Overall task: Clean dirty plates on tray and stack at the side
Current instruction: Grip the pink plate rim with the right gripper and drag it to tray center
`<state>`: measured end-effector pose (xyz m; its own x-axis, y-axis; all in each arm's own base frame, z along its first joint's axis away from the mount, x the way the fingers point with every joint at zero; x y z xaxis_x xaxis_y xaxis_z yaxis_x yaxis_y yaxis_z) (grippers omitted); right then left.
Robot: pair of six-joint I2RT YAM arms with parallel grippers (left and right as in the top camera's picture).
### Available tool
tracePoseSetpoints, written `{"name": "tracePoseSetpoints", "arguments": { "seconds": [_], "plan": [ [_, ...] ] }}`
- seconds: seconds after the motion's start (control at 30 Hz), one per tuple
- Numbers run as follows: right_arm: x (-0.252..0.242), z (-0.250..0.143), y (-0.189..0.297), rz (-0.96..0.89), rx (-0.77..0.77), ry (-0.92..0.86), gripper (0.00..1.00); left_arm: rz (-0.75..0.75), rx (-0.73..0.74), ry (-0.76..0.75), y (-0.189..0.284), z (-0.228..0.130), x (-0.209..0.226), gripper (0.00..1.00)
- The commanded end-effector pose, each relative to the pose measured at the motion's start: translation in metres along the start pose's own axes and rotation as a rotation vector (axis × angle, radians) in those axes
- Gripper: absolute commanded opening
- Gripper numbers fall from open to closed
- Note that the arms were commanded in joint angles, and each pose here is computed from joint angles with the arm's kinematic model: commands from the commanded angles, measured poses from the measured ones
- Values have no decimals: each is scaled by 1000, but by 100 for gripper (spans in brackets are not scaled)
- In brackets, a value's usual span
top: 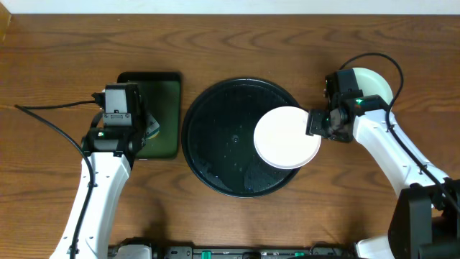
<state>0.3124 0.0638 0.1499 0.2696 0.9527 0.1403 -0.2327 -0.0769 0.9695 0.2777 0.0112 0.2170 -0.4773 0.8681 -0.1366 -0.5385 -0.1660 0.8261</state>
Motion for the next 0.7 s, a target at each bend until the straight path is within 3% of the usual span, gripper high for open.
{"name": "tracePoseSetpoints", "arguments": {
  "seconds": [0.0, 0.27, 0.37, 0.53, 0.67],
  "plan": [
    [5, -5, -15, 4, 52, 18, 60, 12, 5, -5, -3, -2, 2, 8],
    [16, -17, -47, -38, 137, 66, 54, 12, 5, -5, -3, -2, 2, 8],
    [15, -19, -50, -63, 138, 75, 38, 12, 5, -5, -3, -2, 2, 8],
    [19, -13, -43, -62, 130, 76, 1, 12, 5, -5, -3, -2, 2, 8],
    [25, -4, -30, -60, 127, 76, 1, 12, 5, -5, -3, -2, 2, 8]
  ]
}}
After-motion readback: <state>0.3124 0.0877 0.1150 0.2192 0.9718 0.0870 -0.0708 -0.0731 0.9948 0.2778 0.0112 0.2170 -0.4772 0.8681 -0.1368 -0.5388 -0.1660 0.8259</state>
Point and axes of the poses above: each gripper's point midway between its finger pads, its own y axis back along the fingers, its own x axis along the line the jaws close on, z = x × y, the point moved 9 cm from there along y, back along the fingers, and after that the axes turned 5 degrees about -y, right-handed, at the moved point
